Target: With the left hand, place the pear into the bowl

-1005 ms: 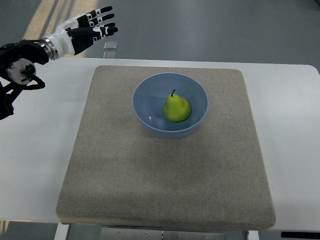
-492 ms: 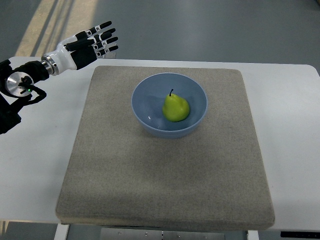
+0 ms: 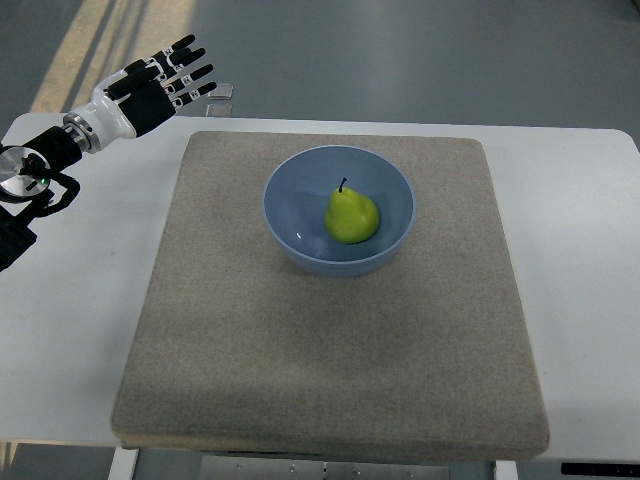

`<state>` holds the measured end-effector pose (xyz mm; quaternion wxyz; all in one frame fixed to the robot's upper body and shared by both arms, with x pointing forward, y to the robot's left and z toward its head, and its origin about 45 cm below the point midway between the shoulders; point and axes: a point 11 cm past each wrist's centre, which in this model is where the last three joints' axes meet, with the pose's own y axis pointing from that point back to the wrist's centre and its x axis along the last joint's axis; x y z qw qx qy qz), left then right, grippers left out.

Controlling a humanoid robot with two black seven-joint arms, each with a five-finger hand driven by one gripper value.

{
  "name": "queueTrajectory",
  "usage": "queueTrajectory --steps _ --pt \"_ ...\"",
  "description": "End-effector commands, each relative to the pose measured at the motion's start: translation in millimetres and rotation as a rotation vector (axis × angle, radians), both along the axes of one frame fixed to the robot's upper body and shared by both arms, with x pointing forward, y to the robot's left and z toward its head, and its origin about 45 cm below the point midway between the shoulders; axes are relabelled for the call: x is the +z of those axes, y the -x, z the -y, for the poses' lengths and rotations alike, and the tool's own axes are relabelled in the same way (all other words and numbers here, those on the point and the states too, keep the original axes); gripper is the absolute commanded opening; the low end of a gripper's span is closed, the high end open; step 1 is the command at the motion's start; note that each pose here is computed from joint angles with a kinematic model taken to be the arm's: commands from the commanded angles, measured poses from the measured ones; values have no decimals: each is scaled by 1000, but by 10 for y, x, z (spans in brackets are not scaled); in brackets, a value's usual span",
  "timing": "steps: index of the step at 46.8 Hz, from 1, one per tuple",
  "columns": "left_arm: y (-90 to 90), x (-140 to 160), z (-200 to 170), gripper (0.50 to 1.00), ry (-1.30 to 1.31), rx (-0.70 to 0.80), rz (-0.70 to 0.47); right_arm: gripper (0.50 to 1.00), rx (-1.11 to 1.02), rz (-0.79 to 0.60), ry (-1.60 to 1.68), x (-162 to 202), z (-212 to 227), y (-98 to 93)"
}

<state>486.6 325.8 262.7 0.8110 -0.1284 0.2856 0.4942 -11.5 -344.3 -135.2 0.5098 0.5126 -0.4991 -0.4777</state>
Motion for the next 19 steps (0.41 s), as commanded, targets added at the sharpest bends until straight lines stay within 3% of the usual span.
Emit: queueTrajectory --steps 1,19 --pt "14 -36 7 994 -3 -7 -13 924 -1 0 -6 -1 -10 0" --pt "24 -53 -4 994 -11 -9 -19 926 4 -7 -32 -10 -88 18"
